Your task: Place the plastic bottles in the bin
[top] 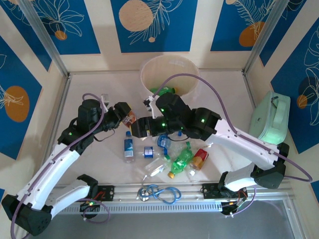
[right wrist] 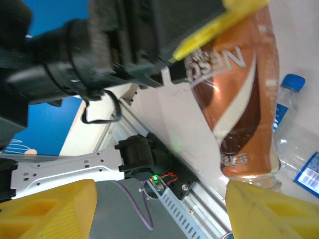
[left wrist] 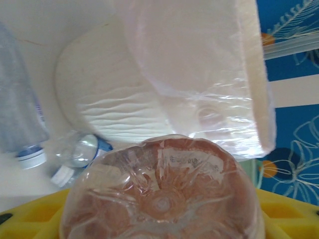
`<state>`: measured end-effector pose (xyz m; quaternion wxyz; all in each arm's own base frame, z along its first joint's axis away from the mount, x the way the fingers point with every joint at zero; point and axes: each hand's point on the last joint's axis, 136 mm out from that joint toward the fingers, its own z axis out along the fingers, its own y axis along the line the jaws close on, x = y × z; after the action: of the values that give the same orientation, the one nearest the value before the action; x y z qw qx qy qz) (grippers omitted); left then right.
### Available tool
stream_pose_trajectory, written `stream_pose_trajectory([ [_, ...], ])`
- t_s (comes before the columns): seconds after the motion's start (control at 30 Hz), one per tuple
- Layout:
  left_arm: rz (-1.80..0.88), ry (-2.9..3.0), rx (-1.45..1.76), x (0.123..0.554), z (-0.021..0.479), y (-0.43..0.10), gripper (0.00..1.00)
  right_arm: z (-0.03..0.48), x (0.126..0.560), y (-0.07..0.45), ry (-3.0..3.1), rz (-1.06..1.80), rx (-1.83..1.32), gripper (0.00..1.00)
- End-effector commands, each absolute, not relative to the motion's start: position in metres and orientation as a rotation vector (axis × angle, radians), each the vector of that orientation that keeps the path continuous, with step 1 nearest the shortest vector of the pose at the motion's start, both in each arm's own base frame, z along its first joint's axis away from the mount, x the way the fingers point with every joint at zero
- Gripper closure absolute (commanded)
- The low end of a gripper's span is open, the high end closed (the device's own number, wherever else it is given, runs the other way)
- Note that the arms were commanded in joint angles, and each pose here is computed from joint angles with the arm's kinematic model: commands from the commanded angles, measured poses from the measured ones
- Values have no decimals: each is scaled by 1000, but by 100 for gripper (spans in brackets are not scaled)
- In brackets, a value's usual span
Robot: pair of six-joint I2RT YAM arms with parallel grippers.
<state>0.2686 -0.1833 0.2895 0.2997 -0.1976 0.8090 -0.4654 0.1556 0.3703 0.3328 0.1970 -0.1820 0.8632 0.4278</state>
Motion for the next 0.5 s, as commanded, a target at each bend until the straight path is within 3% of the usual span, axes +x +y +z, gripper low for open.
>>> stream_pose_trajectory([
  [0.0,-1421,2030,-492,270,317,-194,38,321,151,357,2466,1174,-484,30],
  [0.47,-1558,1963,-431,267,327,-205,38,301,159,325,2512,1122,-365,25],
])
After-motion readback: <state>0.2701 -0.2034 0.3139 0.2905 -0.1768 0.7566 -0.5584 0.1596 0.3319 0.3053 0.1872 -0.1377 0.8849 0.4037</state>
